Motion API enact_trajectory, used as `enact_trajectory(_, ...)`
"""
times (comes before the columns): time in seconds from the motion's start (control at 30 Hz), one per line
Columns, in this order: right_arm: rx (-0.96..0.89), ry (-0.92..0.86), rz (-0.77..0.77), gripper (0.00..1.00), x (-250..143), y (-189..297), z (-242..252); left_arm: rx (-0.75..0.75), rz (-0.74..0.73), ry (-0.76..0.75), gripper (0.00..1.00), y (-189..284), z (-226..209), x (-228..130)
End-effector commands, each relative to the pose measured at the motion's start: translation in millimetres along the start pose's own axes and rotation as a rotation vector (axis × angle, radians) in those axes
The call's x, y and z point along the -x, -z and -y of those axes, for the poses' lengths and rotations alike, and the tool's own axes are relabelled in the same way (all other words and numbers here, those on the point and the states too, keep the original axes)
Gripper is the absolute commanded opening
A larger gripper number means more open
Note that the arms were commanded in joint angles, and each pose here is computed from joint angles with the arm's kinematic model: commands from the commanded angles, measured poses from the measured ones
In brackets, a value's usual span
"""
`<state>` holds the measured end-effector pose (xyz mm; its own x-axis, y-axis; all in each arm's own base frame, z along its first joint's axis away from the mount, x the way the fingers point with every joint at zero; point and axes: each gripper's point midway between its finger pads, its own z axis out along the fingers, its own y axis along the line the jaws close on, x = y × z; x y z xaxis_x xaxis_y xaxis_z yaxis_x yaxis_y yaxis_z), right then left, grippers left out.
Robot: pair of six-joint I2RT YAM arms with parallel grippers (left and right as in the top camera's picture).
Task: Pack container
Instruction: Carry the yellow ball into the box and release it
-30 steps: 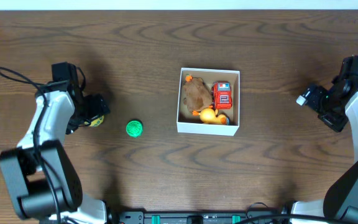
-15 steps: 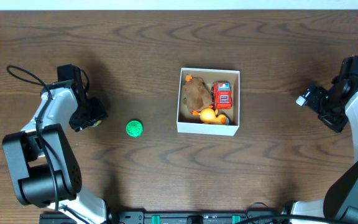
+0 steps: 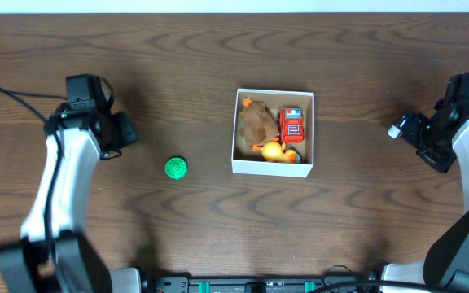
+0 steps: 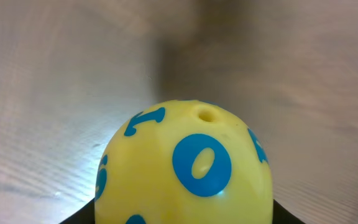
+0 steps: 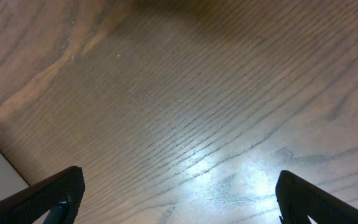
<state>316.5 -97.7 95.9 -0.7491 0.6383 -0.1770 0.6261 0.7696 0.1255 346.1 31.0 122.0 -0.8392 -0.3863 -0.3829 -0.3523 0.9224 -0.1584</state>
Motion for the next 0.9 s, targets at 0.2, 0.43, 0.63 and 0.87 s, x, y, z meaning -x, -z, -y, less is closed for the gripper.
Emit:
enact_trajectory(0.2, 0.007, 0.016, 0.007, 0.99, 1, 2, -2, -0.394, 0.346, -0.427, 0.39, 129, 162, -7)
enact_trajectory(0.43, 0.007, 0.016, 0.006, 0.99, 1, 2, -2, -0.484, 0.21, -0.626, 0.39, 93, 237, -69)
enact_trajectory(0.63, 0.007, 0.016, 0.007, 0.99, 1, 2, -1, -0.448, 0.061, -0.717, 0.39, 30, 265, -113)
enact_trajectory(0.87, 0.007, 0.017, 0.007, 0.99, 1, 2, -2, -0.387, -0.051, -0.751, 0.62, -13, 263, -140)
